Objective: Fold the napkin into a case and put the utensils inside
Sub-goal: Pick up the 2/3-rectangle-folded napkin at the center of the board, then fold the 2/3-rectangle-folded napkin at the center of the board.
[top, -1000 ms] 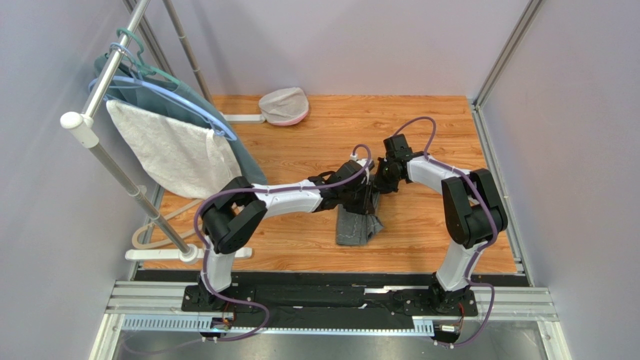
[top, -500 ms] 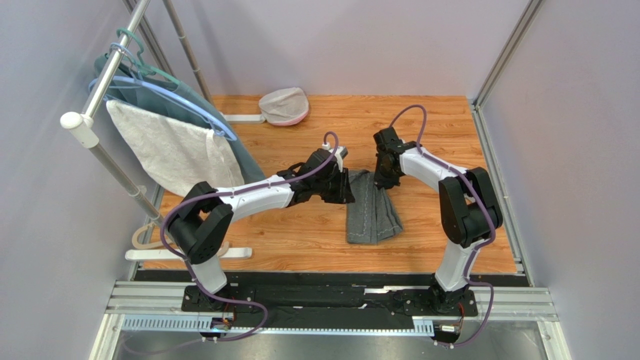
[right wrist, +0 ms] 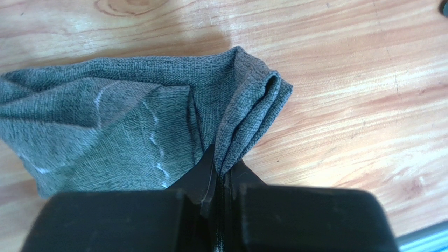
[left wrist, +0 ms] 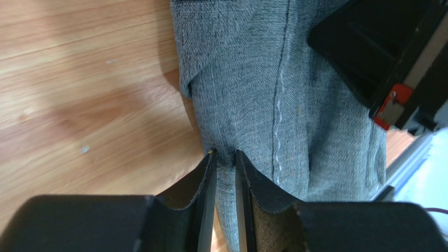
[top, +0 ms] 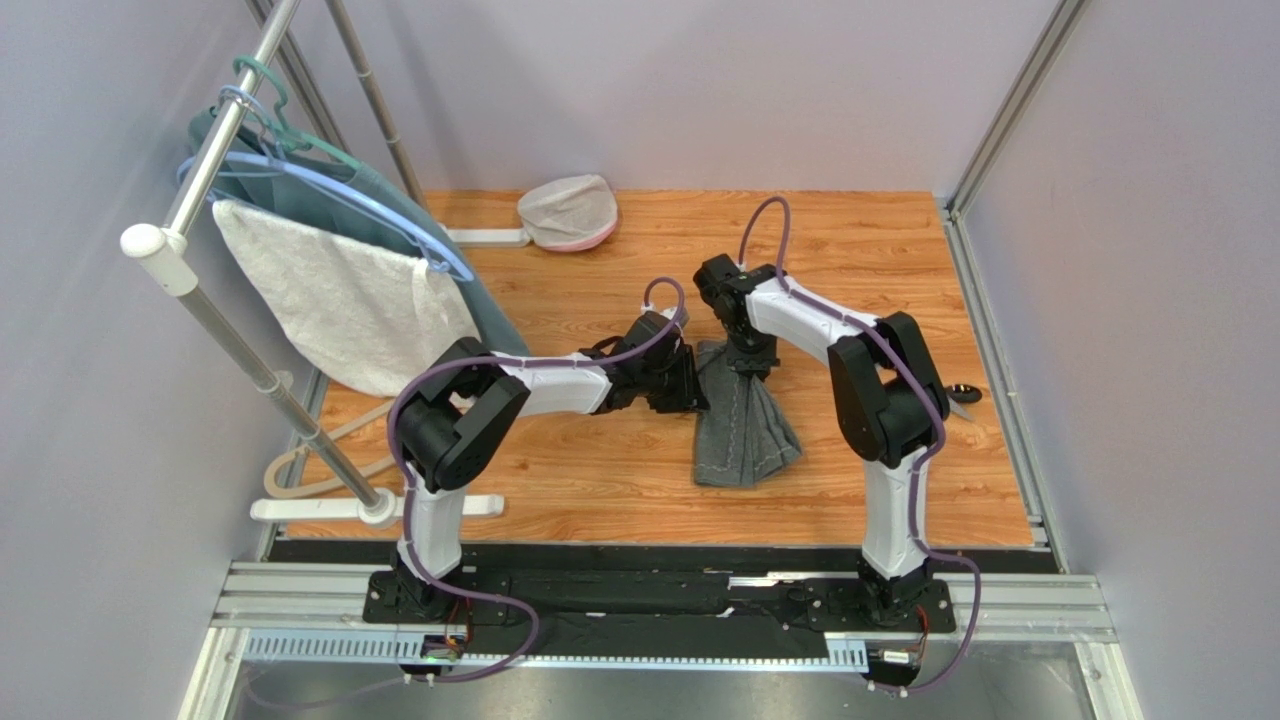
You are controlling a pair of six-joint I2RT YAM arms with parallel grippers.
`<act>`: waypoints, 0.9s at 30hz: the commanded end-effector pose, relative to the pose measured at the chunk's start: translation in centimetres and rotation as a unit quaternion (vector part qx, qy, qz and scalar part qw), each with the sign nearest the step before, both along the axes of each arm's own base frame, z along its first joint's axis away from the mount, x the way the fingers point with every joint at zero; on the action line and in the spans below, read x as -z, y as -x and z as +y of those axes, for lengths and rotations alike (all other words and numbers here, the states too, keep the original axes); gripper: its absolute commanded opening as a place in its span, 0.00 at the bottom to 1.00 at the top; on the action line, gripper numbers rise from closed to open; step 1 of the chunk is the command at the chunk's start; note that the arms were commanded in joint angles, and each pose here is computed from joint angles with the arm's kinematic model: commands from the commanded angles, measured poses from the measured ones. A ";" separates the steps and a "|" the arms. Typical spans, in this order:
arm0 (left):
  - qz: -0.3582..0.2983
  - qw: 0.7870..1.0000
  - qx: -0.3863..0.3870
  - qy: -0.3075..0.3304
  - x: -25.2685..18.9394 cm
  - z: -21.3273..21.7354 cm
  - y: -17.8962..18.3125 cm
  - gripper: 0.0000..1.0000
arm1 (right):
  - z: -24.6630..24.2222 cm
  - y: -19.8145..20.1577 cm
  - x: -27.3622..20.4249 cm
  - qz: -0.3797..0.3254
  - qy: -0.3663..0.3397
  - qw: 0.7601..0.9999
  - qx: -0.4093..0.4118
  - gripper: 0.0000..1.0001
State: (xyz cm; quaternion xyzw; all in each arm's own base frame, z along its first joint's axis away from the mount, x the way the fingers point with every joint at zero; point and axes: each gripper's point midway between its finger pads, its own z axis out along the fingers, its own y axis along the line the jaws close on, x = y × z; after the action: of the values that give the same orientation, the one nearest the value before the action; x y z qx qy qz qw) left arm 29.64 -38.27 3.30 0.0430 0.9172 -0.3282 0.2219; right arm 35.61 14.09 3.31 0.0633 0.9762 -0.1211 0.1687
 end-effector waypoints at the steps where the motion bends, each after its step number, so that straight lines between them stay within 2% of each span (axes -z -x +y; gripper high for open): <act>1: 0.003 0.998 0.004 0.069 -0.6 -2.5 -0.2 0.27 | 0.1 0.1 -0.6 -0.001 0.039 0.999 0.030 0.00; 13: 0.011 0.994 0.009 0.108 0.0 -3.4 0.2 0.25 | 0.4 -0.1 -1.7 -0.027 0.052 0.997 0.055 0.01; 15: 0.007 0.994 0.013 0.108 -0.2 -3.3 0.2 0.25 | 1.1 -0.1 -2.1 -0.027 0.034 0.998 0.046 0.06; 16: 0.002 0.994 0.016 0.106 -0.5 -3.3 0.3 0.25 | 1.8 0.1 -2.0 -0.019 0.015 0.999 0.041 0.16; 18: -0.001 0.995 0.019 0.100 -0.5 -3.0 0.4 0.24 | 2.6 0.2 -2.6 -0.019 -0.007 0.999 0.027 0.22; 20: -0.002 0.995 0.023 0.096 -0.6 -2.8 0.5 0.24 | 3.6 0.5 -3.0 -0.013 -0.030 0.999 0.021 0.17; 23: -0.001 0.995 0.030 0.099 -0.6 -2.9 0.7 0.23 | 4.2 0.6 -3.1 0.006 -0.033 0.999 0.024 0.00; 27: -0.007 0.995 0.030 0.095 -0.3 -2.8 0.8 0.23 | 4.2 0.4 -2.8 0.015 -0.002 0.999 0.042 0.00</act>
State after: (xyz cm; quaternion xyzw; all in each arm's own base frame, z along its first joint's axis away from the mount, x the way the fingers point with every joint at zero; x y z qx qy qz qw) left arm 29.33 -40.93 2.82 0.0302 0.8864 -0.4118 0.2090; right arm 34.79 17.14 4.99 0.0873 0.9777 -0.1241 0.1454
